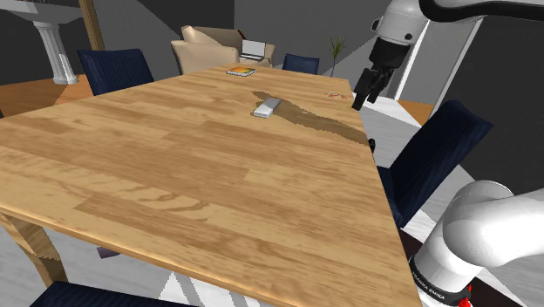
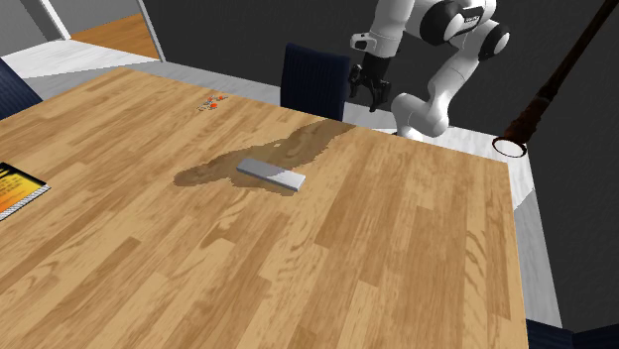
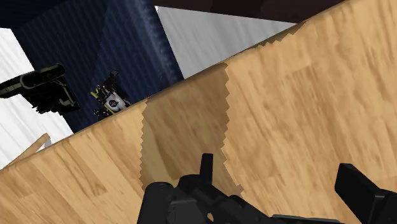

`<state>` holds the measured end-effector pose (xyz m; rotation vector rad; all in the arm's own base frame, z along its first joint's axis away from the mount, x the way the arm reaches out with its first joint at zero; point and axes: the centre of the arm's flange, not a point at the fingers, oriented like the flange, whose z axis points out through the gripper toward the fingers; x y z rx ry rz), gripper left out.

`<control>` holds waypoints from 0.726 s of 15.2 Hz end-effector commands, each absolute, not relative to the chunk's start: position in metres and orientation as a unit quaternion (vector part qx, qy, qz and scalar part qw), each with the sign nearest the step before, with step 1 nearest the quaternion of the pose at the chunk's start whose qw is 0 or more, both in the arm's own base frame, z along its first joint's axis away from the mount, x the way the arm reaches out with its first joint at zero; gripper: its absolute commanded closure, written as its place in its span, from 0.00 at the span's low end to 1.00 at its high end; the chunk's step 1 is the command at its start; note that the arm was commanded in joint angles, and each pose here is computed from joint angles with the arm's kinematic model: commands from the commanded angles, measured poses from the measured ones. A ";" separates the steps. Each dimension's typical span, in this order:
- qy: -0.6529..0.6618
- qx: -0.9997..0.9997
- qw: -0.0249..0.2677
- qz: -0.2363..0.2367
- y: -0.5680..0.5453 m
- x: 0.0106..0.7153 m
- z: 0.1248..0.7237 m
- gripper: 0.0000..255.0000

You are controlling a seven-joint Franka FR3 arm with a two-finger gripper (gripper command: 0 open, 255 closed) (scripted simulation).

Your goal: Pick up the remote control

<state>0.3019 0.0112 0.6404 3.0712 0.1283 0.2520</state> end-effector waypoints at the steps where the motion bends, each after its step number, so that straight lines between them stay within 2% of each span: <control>1: 0.042 0.995 0.029 0.082 0.011 0.302 0.640 0.00; 11: -0.111 0.992 0.023 0.054 0.056 0.434 0.624 0.00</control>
